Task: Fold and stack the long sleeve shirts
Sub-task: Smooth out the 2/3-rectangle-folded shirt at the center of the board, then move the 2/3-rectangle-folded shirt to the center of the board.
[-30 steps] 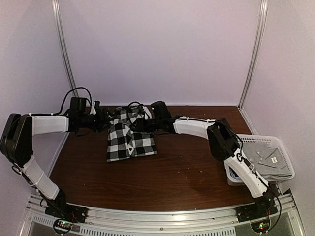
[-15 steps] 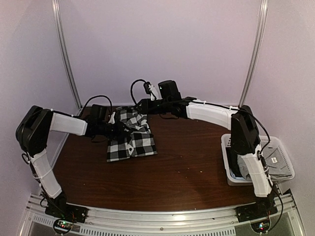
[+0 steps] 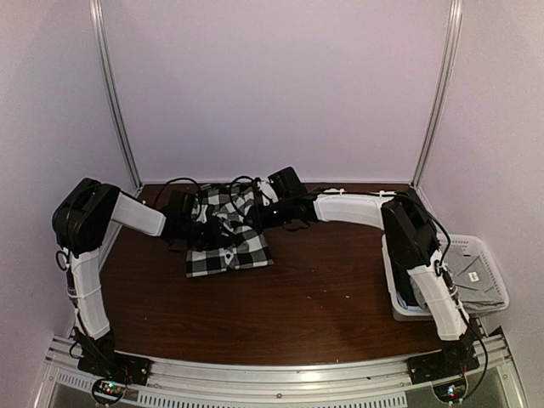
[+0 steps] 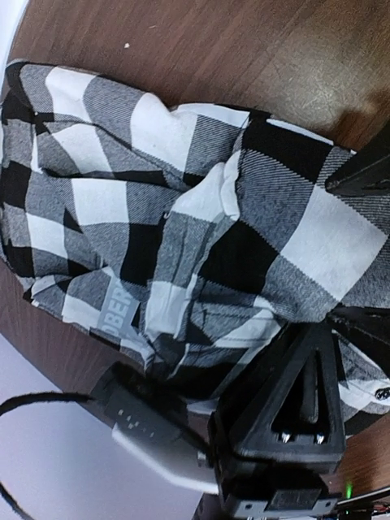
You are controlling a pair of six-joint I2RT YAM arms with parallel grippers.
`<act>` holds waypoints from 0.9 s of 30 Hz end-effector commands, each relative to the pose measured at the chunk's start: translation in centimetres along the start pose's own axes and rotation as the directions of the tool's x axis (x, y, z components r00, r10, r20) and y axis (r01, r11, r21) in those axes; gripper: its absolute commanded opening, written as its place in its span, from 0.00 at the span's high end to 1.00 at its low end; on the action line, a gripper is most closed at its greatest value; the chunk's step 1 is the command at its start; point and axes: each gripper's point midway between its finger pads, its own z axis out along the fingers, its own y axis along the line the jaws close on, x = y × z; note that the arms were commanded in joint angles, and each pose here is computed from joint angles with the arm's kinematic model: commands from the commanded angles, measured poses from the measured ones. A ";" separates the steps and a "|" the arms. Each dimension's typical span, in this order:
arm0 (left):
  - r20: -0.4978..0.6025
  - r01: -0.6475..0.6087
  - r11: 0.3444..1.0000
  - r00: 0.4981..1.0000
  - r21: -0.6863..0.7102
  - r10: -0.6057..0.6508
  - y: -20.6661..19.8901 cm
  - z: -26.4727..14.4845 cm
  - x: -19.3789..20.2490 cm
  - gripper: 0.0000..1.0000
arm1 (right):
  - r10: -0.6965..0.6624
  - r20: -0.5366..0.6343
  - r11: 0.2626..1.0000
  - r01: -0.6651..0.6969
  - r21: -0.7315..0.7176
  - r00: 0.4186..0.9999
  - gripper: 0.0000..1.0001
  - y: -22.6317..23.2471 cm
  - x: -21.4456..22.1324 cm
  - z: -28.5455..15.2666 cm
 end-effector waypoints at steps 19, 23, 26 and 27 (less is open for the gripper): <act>0.134 -0.071 0.990 0.987 -0.119 0.087 -1.9 -3.2 -3.8 0.71 | -0.089 -0.018 0.996 0.089 0.009 0.996 0.60 5.0 1.6 -0.5; 0.116 -0.051 0.989 0.991 -0.136 0.067 -0.2 -2.7 -3.5 0.71 | -0.079 -0.066 0.996 0.081 0.027 0.995 0.60 4.1 3.7 1.3; 0.088 -0.039 0.989 0.995 -0.143 0.052 1.1 -2.1 -2.9 0.70 | -0.085 -0.103 0.993 0.093 0.073 0.991 0.60 2.7 5.2 2.1; 0.082 -0.037 0.989 0.995 -0.145 0.050 1.4 -2.0 -2.7 0.70 | -0.088 -0.116 0.991 0.099 0.090 0.989 0.60 2.3 5.7 2.3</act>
